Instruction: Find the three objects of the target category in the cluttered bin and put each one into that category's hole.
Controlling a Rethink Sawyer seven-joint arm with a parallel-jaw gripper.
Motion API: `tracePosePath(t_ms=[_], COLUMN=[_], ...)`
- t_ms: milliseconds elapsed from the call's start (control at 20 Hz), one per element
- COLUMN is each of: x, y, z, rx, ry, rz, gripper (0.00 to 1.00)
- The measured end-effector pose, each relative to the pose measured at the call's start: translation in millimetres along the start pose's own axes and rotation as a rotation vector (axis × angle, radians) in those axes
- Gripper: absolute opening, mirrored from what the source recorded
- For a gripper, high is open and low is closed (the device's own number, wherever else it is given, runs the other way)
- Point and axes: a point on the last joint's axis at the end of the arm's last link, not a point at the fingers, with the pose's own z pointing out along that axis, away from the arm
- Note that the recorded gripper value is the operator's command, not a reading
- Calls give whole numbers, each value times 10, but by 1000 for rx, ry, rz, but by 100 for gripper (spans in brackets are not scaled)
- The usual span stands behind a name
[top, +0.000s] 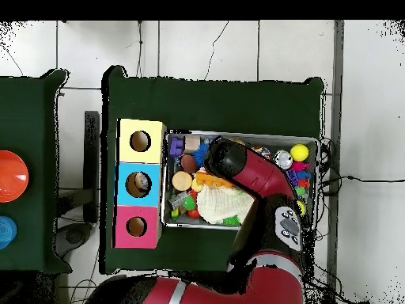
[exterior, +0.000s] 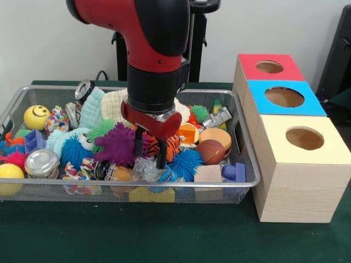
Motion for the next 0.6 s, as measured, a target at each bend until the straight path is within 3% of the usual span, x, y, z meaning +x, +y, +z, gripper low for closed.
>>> tracePosePath(t_ms=[300,600], x=[169,176], y=[107,121], z=[-20,-12], rx=[-3,-6], ry=[5,-13], rz=[-22,-26], gripper=[100,100])
